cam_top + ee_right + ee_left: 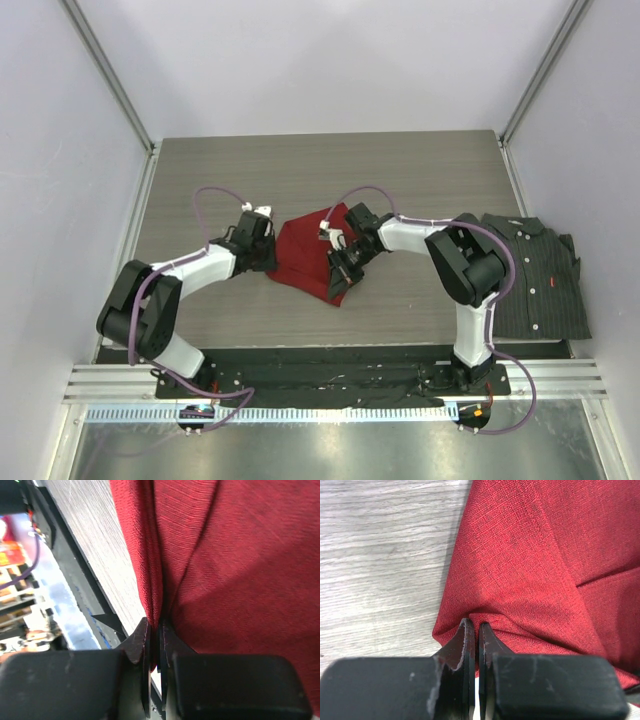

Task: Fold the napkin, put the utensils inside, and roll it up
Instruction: Roll the napkin with the utensil

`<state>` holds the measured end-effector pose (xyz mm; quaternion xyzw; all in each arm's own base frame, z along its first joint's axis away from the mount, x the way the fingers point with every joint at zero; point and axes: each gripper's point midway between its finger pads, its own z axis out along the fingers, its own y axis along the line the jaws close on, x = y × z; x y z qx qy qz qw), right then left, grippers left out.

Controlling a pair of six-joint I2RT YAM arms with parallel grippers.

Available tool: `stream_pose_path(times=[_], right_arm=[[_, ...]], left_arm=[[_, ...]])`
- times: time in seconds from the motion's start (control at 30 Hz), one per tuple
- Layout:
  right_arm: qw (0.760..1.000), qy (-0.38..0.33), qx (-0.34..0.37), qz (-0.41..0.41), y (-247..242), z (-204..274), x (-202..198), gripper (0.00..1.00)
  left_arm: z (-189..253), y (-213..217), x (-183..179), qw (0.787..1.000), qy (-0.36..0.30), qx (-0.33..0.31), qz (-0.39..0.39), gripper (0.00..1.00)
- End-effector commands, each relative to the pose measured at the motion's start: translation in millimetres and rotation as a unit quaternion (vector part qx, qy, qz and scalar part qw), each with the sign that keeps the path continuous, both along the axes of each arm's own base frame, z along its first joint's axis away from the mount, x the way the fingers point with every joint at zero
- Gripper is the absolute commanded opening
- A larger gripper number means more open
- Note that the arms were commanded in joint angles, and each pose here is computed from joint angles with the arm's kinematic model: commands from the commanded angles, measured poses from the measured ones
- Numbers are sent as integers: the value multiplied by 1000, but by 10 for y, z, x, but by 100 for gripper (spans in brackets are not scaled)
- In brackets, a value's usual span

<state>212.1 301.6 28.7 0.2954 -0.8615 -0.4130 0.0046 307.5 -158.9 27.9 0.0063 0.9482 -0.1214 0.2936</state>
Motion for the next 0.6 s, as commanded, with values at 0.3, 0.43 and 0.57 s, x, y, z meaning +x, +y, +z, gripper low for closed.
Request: stream_pose_path(times=[0.3, 0.43, 0.57], right_arm=[[999, 0, -29, -36, -284, -41, 154, 26], [995, -76, -29, -60, -272, 371, 352, 44], [984, -156, -24, -80, -205, 797, 512, 50]], left_arm=[[-132, 142, 79, 999, 28, 31, 12, 0], [-113, 120, 78, 999, 27, 24, 11, 0], [-92, 119, 79, 999, 25, 21, 12, 0]])
